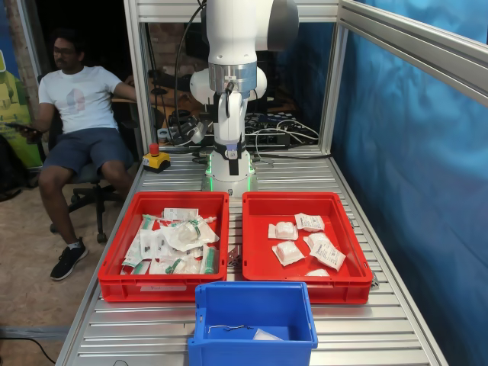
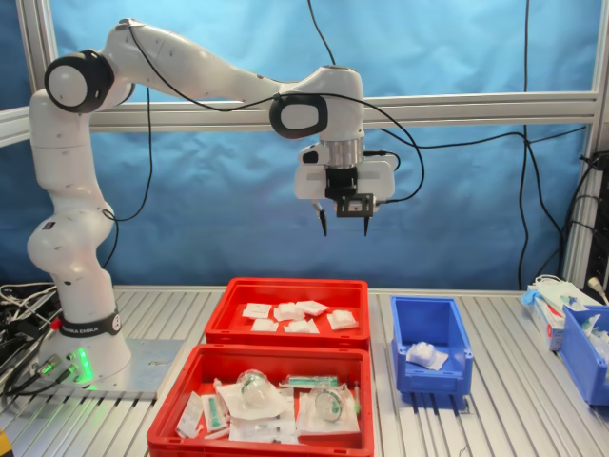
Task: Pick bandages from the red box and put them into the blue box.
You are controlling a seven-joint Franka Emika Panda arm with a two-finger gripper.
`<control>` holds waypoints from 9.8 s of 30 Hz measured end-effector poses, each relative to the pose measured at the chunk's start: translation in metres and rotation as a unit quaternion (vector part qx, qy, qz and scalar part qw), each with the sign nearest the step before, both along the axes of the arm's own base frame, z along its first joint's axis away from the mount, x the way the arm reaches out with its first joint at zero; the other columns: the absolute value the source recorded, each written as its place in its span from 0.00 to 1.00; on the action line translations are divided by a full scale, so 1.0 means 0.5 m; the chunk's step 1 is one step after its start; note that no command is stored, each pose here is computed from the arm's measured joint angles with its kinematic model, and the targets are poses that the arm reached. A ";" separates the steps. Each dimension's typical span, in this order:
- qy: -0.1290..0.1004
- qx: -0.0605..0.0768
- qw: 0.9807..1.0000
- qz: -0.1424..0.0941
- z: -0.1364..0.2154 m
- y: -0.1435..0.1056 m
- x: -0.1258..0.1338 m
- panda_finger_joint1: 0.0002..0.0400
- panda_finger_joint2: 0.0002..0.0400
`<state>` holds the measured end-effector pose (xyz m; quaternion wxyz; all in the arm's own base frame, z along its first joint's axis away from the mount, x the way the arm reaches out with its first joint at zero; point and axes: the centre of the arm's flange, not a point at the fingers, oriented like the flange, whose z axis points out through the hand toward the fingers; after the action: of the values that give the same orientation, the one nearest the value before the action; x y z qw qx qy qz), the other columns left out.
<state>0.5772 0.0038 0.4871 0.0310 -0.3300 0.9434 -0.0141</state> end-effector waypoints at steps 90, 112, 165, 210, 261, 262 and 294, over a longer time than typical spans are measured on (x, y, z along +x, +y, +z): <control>0.029 0.003 0.988 0.151 -0.420 0.362 -0.073 1.00 1.00; 0.025 0.003 0.982 0.189 -0.487 0.454 -0.102 1.00 1.00; 0.047 -0.009 0.975 0.216 -0.649 0.515 -0.114 1.00 1.00; 0.024 -0.007 0.976 0.215 -0.623 0.523 -0.086 0.15 0.15; 0.027 -0.030 0.995 0.095 -0.310 0.260 0.025 0.10 0.10; 0.025 -0.031 0.995 0.091 -0.299 0.252 0.030 0.10 0.10; -0.066 -0.053 0.996 -0.019 -0.109 0.060 0.223 0.10 0.10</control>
<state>0.6888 0.0336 0.4328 0.0755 -0.3118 0.9432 -0.0862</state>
